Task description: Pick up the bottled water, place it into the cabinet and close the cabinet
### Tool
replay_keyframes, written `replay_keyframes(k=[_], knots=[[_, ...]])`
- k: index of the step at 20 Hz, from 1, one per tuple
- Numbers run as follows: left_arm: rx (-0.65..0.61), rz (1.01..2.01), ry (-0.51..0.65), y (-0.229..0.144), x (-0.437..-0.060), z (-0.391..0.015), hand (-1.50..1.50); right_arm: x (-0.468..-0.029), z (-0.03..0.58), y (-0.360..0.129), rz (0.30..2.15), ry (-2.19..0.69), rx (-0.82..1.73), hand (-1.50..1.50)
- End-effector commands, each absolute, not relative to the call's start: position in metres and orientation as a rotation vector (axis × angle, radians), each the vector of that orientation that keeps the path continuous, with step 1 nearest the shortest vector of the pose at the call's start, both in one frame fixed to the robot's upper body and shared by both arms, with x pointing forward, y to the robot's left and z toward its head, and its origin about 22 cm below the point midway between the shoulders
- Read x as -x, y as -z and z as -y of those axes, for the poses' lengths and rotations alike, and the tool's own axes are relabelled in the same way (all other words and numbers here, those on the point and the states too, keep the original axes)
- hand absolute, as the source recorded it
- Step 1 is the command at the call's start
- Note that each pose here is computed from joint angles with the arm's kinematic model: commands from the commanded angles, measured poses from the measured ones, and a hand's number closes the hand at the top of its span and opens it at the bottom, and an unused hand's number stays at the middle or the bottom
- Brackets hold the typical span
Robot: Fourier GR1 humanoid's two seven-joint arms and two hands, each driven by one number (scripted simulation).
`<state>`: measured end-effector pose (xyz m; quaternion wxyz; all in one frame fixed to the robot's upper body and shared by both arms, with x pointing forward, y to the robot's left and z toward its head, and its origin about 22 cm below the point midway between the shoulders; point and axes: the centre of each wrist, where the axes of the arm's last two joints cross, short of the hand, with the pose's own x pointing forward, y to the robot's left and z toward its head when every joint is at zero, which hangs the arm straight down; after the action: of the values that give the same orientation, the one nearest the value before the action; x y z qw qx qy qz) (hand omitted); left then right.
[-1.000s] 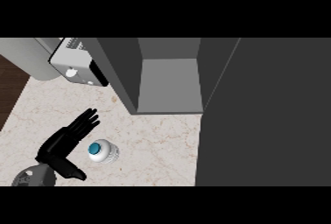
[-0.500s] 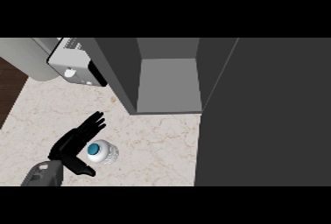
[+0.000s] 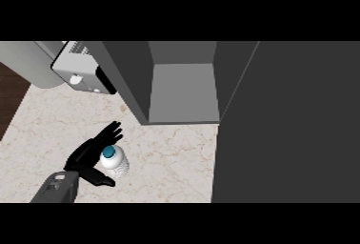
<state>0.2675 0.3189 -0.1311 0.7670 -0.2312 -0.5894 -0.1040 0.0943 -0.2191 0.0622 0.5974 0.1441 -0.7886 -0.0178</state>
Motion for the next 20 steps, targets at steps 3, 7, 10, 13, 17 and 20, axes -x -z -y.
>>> replay_keyframes(k=[3, 7, 10, 13, 17, 20], knots=[[0.676, 1.287, 0.197, 0.13, -0.277, -0.313, -1.5, -0.09, 0.215, -0.074, 1.828, 0.033, -0.338, -1.5], [0.753, 1.253, 0.154, 0.153, -0.253, -0.294, -1.5, -0.089, 0.221, -0.058, 1.804, 0.054, -0.343, -1.5], [0.789, 1.216, 0.148, 0.156, -0.242, -0.308, -1.5, -0.094, 0.215, -0.06, 1.813, 0.044, -0.339, -1.5], [0.817, 1.205, 0.141, 0.155, -0.256, -0.28, -1.5, -0.1, 0.215, -0.055, 1.822, 0.057, -0.344, -1.5], [0.869, 1.197, 0.128, 0.153, -0.26, -0.279, -1.5, -0.101, 0.217, -0.057, 1.803, 0.041, -0.356, -1.5], [0.89, 1.185, 0.163, 0.159, -0.254, -0.262, -1.5, -0.106, 0.221, -0.054, 1.813, 0.066, -0.345, -1.5]])
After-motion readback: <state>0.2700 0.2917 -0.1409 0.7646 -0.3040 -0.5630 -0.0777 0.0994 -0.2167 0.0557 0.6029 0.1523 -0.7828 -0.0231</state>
